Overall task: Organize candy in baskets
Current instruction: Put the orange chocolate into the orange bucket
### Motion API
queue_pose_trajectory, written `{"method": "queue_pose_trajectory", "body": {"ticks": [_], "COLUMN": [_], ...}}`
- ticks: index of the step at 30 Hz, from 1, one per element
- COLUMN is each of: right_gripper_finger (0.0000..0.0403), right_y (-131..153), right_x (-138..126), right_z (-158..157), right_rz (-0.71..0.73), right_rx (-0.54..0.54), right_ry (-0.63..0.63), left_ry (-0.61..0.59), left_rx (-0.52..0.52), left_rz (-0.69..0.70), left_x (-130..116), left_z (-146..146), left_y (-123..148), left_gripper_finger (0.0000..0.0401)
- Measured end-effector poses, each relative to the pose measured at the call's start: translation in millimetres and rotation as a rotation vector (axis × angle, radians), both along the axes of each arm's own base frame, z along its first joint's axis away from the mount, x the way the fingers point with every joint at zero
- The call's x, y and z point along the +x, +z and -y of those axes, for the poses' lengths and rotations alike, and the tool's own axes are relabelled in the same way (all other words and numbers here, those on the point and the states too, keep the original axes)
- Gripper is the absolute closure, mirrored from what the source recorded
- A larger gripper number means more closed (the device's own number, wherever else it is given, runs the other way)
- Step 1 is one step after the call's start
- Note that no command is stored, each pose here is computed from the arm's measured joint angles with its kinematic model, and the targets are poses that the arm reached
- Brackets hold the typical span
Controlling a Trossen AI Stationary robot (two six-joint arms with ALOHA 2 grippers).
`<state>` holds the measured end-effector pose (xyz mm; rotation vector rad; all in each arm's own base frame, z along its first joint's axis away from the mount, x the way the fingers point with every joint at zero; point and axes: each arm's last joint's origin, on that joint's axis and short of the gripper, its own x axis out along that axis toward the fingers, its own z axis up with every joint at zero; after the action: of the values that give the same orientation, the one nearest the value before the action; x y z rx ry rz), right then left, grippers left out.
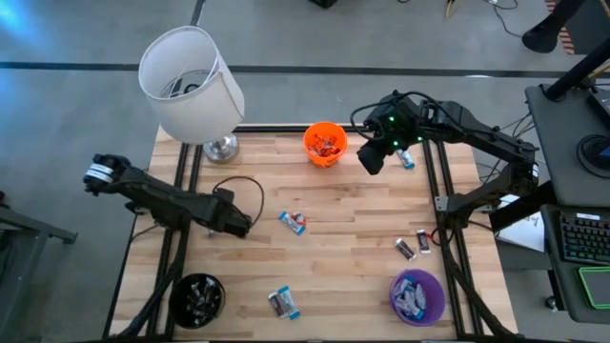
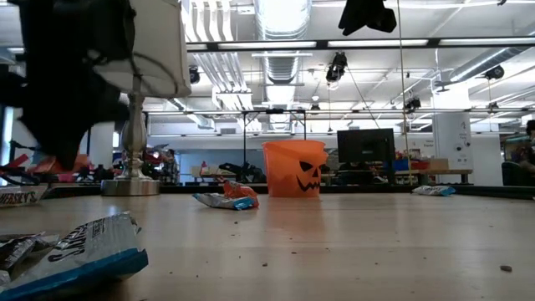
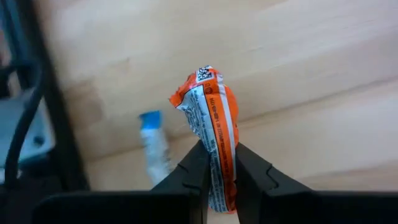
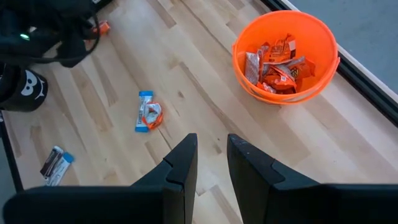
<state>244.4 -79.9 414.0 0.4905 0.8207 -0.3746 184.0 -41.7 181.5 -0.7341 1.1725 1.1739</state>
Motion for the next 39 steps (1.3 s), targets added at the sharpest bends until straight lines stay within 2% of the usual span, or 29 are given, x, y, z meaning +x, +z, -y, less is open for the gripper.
{"method": "queue_pose_trajectory", "body": {"ticks": [5,10,17,24,31,35,39], "right_gripper_finger": [0.0323,0.0323,0.0323,0.0323,0.0323,0.0323,0.0323], "right_y": [0.0,-0.9,-1.5,-3.6,-3.9,-3.9,-4.0], "right_x": [0.0,-1.0,-1.7,-4.4,-5.9,-6.0,-5.9], "right_z": [-0.1,-0.3,-0.6,-1.5,-1.9,-2.0,-1.9], "right_rz": [-0.001,-0.014,-0.024,-0.061,-0.070,-0.072,-0.072], "right_rx": [0.000,-0.001,0.001,0.005,0.007,0.007,0.006], "right_ry": [0.000,0.006,0.008,0.017,0.019,0.021,0.020], "left_ry": [-0.114,-0.205,-0.214,-0.240,-0.285,-0.285,-0.353], "left_rx": [0.056,0.224,0.334,0.373,0.379,0.382,0.384], "left_rz": [0.130,0.244,0.282,0.367,0.486,0.467,0.454], "left_x": [22.3,46.1,67.1,90.7,118.1,127.6,140.4], "left_z": [3.5,0.5,-27.3,-65.7,-103.9,-119.4,-126.4], "left_y": [35.3,72.8,106.8,121.4,117.6,113.3,117.5], "left_gripper_finger": [0.0374,0.0374,0.0375,0.0375,0.0375,0.0375,0.0375]}}
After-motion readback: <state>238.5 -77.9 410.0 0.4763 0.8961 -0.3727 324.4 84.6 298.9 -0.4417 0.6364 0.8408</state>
